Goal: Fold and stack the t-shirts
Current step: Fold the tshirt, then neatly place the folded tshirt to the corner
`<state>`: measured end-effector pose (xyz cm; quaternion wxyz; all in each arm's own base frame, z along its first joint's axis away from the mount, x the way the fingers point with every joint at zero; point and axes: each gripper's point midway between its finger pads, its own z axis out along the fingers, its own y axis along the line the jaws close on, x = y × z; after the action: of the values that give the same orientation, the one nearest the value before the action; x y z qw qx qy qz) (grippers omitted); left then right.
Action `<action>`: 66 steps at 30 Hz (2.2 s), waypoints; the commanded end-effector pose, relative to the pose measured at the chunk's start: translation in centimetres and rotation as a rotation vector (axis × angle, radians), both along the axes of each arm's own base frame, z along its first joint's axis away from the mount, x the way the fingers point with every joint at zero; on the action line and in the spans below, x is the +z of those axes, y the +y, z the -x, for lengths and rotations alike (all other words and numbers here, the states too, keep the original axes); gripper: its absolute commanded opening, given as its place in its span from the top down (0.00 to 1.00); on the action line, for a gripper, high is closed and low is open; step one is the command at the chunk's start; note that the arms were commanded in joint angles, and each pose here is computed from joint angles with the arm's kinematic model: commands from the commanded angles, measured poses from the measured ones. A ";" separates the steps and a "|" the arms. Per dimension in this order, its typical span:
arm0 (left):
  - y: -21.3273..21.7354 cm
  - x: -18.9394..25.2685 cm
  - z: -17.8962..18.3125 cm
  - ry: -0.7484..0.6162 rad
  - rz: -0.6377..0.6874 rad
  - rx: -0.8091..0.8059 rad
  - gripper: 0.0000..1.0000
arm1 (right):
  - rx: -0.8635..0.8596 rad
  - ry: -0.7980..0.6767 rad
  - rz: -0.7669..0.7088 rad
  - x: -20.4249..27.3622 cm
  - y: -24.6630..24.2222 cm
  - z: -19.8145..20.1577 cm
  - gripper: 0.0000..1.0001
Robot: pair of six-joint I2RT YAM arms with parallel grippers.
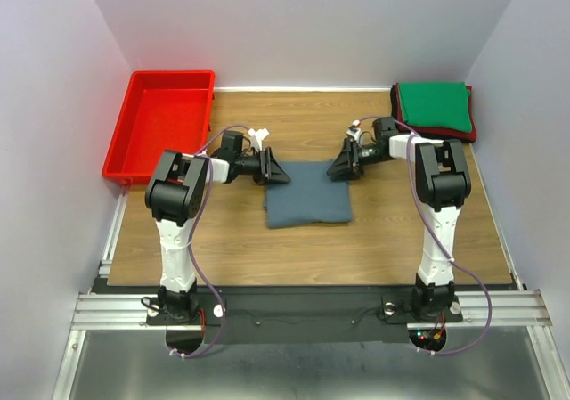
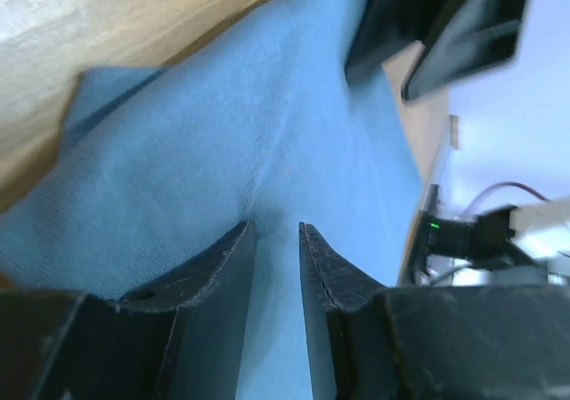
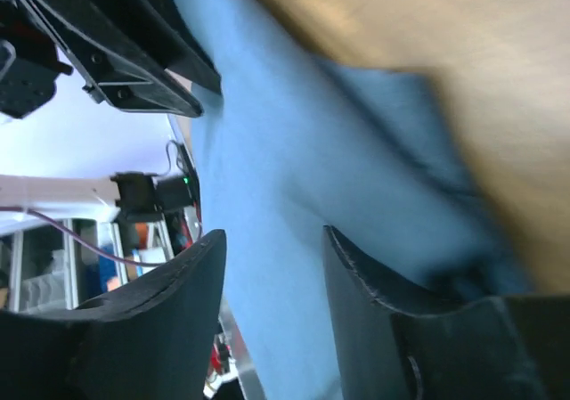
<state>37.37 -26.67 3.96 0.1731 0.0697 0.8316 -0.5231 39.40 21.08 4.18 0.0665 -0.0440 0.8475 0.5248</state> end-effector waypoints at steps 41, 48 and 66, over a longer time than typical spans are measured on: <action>-2.9 7.2 11.0 -0.230 0.019 -0.274 0.69 | 0.159 -0.037 -0.012 5.5 2.9 10.9 0.62; -0.8 -1.2 9.1 -0.053 -0.136 -0.155 0.68 | 0.131 0.046 0.145 -2.7 -0.2 10.8 0.61; -1.6 10.8 6.9 -0.666 -0.278 -0.318 0.50 | -0.028 -0.134 0.005 9.1 -4.6 7.9 0.38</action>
<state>29.55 -24.99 7.23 0.2125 0.2441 0.8451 -0.4255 29.77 17.88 8.49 0.0777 -0.0807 0.8589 0.4998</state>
